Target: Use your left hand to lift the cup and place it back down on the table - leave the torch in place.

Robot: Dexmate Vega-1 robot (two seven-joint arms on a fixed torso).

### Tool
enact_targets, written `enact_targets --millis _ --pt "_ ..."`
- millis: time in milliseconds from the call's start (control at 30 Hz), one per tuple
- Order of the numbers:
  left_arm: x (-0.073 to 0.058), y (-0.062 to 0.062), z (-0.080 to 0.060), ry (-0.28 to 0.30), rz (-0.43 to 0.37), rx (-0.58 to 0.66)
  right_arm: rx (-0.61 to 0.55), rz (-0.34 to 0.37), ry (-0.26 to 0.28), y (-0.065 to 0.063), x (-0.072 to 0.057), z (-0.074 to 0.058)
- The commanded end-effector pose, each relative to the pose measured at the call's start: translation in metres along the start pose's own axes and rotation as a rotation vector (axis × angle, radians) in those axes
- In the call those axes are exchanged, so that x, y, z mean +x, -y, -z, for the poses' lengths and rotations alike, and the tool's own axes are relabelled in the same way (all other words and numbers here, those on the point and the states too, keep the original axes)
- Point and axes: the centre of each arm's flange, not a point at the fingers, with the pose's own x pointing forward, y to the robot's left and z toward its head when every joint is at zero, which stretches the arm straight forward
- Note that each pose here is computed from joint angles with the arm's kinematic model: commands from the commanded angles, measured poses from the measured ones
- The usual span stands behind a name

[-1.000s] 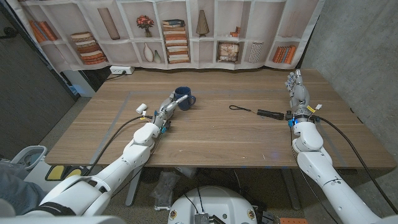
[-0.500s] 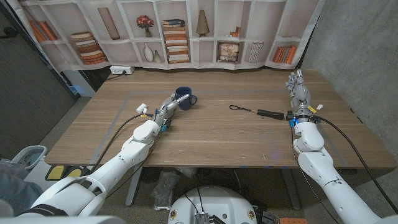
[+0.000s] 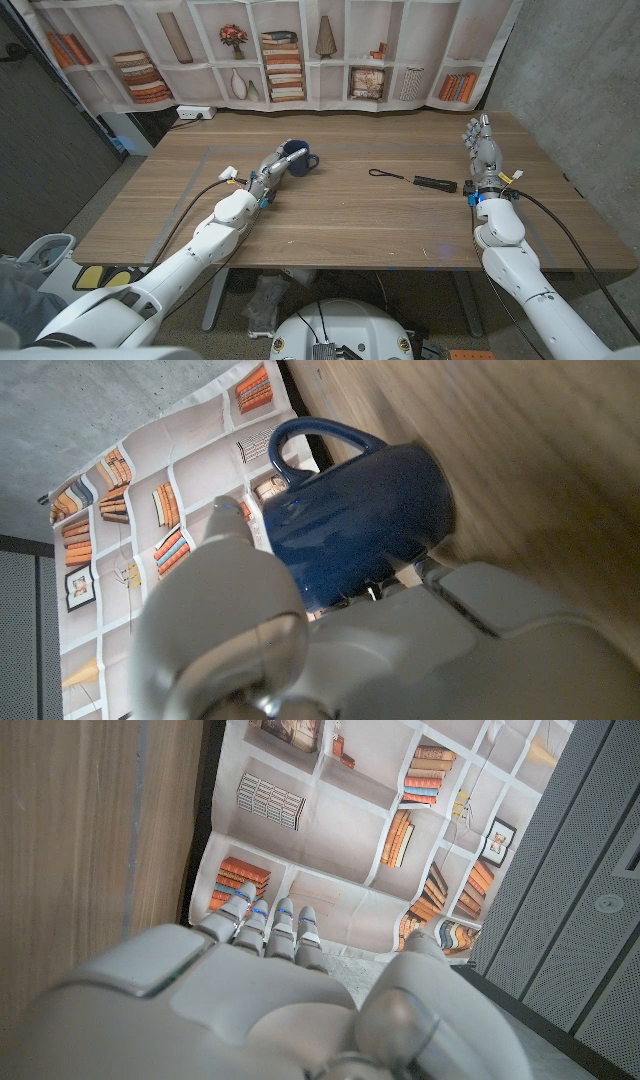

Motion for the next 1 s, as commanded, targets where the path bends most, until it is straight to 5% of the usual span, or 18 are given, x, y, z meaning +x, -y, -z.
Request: enact_targets --millis 33,1000 --pt "-0.001 0.002 -0.014 0.016 0.0 0.022 -0.004 0.002 0.004 0.005 -0.004 -0.002" --pt "0.003 -0.018 -0.04 0.054 -0.016 0.056 -0.016 -0.006 -0.003 -0.006 0.001 -0.003"
